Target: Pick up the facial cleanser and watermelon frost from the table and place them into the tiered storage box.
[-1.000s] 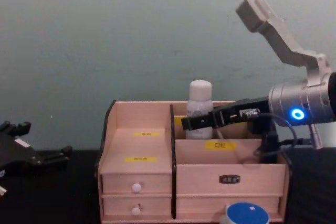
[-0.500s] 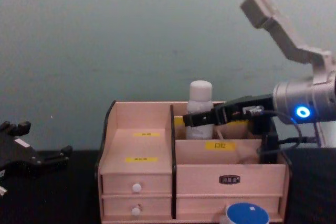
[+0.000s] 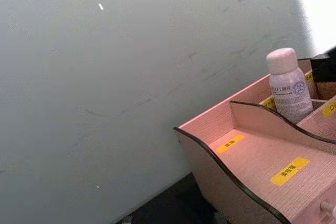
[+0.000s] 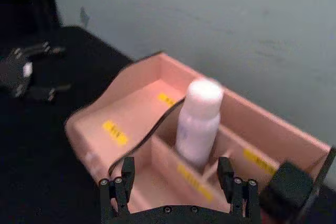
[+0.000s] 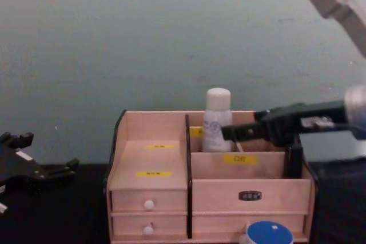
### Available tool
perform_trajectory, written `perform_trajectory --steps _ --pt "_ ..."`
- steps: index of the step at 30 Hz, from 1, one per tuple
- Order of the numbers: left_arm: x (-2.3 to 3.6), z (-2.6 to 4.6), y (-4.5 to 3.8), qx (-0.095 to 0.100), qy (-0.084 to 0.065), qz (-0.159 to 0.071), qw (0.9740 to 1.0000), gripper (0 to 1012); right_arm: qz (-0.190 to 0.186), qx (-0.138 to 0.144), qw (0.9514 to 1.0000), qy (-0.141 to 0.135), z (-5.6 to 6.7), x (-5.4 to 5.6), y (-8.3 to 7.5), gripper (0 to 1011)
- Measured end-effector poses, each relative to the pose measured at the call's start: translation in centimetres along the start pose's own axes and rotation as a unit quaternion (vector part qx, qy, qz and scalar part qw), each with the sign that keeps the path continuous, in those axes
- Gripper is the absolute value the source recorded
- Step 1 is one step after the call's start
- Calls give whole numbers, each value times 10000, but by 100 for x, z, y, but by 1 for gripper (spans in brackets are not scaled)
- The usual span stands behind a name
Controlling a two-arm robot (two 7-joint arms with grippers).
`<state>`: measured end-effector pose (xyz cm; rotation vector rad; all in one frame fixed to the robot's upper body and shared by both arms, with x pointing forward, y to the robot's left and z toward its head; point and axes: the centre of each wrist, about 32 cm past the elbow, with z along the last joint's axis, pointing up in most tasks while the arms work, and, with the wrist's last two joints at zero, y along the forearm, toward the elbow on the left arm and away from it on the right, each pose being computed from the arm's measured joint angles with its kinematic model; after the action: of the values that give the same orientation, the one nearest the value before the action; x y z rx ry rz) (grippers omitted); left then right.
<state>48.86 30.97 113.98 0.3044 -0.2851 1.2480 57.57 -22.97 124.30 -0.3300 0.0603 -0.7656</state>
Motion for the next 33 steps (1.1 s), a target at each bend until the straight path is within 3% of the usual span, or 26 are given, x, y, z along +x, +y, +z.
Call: perform_trajectory --steps 2,6,19,26,33 --pt "0 0 0 0 0 0 10000 1001 94 -73 9999 -97 -97 -14 -154 1000" --pt "0 0 0 0 0 0 10000 1001 215 -195 9994 -182 -236 -34 -313 1000" --pt "0 0 0 0 0 0 10000 1001 601 -480 9968 -218 -564 -107 -655 1000" --pt "0 0 0 0 0 0 10000 1001 811 -538 9950 -221 -632 -165 -706 1000" --pt "0 0 0 0 0 0 10000 1001 852 -695 9938 -180 -689 -191 -655 1000"
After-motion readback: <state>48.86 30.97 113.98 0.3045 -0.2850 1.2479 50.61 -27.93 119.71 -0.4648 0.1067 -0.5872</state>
